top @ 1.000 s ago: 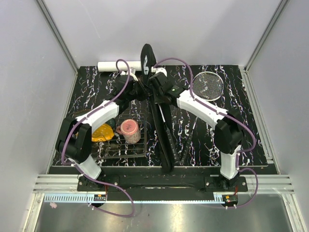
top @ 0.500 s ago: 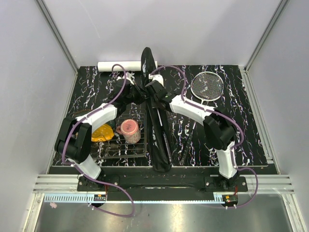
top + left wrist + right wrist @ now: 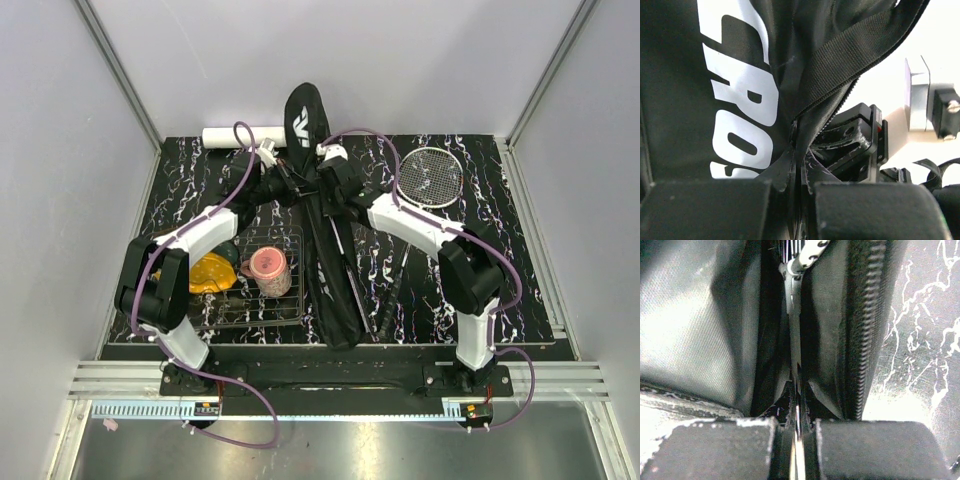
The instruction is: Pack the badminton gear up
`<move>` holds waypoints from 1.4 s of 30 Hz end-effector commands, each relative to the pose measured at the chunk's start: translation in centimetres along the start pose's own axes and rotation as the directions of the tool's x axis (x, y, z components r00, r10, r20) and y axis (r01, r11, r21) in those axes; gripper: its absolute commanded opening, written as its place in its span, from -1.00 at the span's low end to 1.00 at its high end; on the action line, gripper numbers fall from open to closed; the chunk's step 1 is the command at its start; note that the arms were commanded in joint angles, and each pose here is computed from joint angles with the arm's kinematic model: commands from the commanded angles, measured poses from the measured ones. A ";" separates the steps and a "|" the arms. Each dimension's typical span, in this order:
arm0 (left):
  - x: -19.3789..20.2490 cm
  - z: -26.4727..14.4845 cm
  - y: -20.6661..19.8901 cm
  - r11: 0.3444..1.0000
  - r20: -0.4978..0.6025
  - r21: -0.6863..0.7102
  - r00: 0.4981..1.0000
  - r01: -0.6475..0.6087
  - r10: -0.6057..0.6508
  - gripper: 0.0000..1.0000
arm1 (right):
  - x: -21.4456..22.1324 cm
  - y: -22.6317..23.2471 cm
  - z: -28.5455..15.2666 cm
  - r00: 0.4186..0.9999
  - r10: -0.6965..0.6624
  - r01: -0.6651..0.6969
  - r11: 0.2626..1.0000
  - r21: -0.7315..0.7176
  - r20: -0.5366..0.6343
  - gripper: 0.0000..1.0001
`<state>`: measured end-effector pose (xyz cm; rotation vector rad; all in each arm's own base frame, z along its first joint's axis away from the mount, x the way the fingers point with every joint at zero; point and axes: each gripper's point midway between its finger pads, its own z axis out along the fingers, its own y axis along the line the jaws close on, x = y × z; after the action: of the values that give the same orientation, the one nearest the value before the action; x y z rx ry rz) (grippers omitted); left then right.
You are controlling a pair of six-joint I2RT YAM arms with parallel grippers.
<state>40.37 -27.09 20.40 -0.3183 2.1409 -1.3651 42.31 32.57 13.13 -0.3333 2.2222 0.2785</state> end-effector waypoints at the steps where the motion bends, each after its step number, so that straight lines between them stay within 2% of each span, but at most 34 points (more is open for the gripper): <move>1: 3.4 -1.5 -6.7 0.958 -0.188 0.285 0.982 0.032 0.023 -1.00 | -10.8 0.9 -4.0 0.937 0.234 -0.224 0.972 -0.067 0.259 -1.00; 5: 3.8 -1.4 -6.3 0.951 -0.195 0.303 0.981 0.061 0.000 -1.00 | -10.0 0.1 -2.8 0.895 0.366 -0.371 0.928 -0.030 0.254 -1.00; 8: 4.2 -1.3 -5.4 0.956 -0.211 0.285 0.978 0.072 -0.011 -1.00 | -9.5 -0.5 -2.6 0.830 0.512 -0.514 0.856 -0.051 0.220 -1.00; 9: 4.4 -1.2 -5.1 0.958 -0.212 0.278 0.977 0.073 -0.013 -1.00 | -9.8 -1.0 -2.7 0.778 0.593 -0.591 0.803 -0.079 0.207 -1.00; 14: 4.9 -0.4 -3.0 0.971 -0.229 0.228 0.973 0.074 -0.021 -1.00 | -10.1 -3.0 -4.5 0.668 0.728 -0.717 0.685 -0.127 0.155 -1.00; 16: 5.0 -0.1 -2.7 0.970 -0.231 0.226 0.972 0.085 -0.031 -1.00 | -10.3 -3.8 -4.6 0.661 0.733 -0.723 0.679 -0.127 0.160 -1.00; 19: 4.9 0.1 -2.7 0.964 -0.232 0.241 0.971 0.111 -0.054 -1.00 | -9.4 -5.1 -3.1 0.700 0.686 -0.689 0.722 -0.066 0.201 -0.93; 20: 4.9 0.0 -2.9 0.961 -0.226 0.256 0.973 0.108 -0.049 -1.00 | -8.3 -5.2 -1.9 0.740 0.647 -0.652 0.757 -0.040 0.182 -0.90; 23: 4.7 0.0 -3.3 0.958 -0.223 0.265 0.974 0.109 -0.049 -1.00 | -6.8 -3.7 -1.6 0.795 0.599 -0.594 0.801 -0.078 0.098 -0.70; 24: 4.5 0.0 -3.3 0.960 -0.219 0.260 0.974 0.107 -0.049 -1.00 | -5.5 -3.2 -1.7 0.811 0.583 -0.576 0.811 -0.099 0.050 -0.48; 27: 4.3 0.5 -2.9 0.967 -0.218 0.239 0.975 0.092 -0.039 -1.00 | -4.6 -1.9 -3.9 0.878 0.479 -0.474 0.863 -0.176 -0.013 -0.06; 28: 4.2 0.7 -2.8 0.968 -0.217 0.235 0.976 0.083 -0.031 -1.00 | -3.2 -1.9 -4.7 0.895 0.440 -0.445 0.881 -0.161 -0.071 0.10; 29: 4.1 0.9 -2.3 0.973 -0.217 0.212 0.975 0.091 -0.044 -1.00 | -3.0 -2.0 -6.0 0.924 0.372 -0.382 0.908 -0.173 -0.088 0.15; 31: 3.6 1.2 -2.5 0.977 -0.200 0.208 0.980 0.048 -0.005 -1.00 | -1.3 -2.7 -7.9 0.942 0.302 -0.322 0.935 -0.150 -0.144 0.28; 32: 3.5 1.4 -1.7 0.986 -0.196 0.159 0.980 0.051 -0.019 -1.00 | -1.9 -3.1 -10.1 0.961 0.253 -0.270 0.948 -0.172 -0.112 0.33; 34: 2.5 1.7 -1.8 0.992 -0.162 0.127 0.986 -0.015 0.035 -1.00 | -0.4 -4.1 -12.0 0.967 0.211 -0.232 0.960 -0.156 -0.140 0.37; 35: 2.3 1.9 -0.8 0.998 -0.153 0.064 0.988 -0.009 0.018 -1.00 | -1.3 -4.5 -14.0 0.976 0.192 -0.207 0.963 -0.176 -0.099 0.40; 37: 1.4 2.0 -0.6 0.999 -0.135 0.014 0.990 -0.030 0.031 -1.00 | -0.2 -6.7 -15.1 0.974 0.203 -0.215 0.967 -0.138 -0.099 0.43; 38: 0.8 2.1 -0.3 0.999 -0.103 -0.015 0.994 -0.035 0.033 -1.00 | -0.9 -7.7 -16.6 0.977 0.208 -0.214 0.968 -0.129 -0.052 0.53; 40: 0.3 2.2 -0.3 0.999 -0.081 -0.041 0.996 -0.031 0.027 -1.00 | -0.4 -10.9 -16.7 0.966 0.257 -0.258 0.965 -0.038 -0.027 0.69; 41: -0.2 2.3 -0.2 0.998 -0.061 -0.054 0.998 -0.026 0.023 -1.00 | -0.6 -12.3 -16.9 0.958 0.286 -0.286 0.958 0.009 -0.001 0.86; 42: -0.3 2.3 -0.2 0.998 -0.053 -0.061 0.998 -0.018 0.015 -1.00 | -0.5 -13.6 -16.7 0.949 0.315 -0.315 0.947 0.059 0.013 0.94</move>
<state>39.83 -29.54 17.38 -0.2806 2.3058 -1.4129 34.17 19.49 24.29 -0.0617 2.2484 0.5558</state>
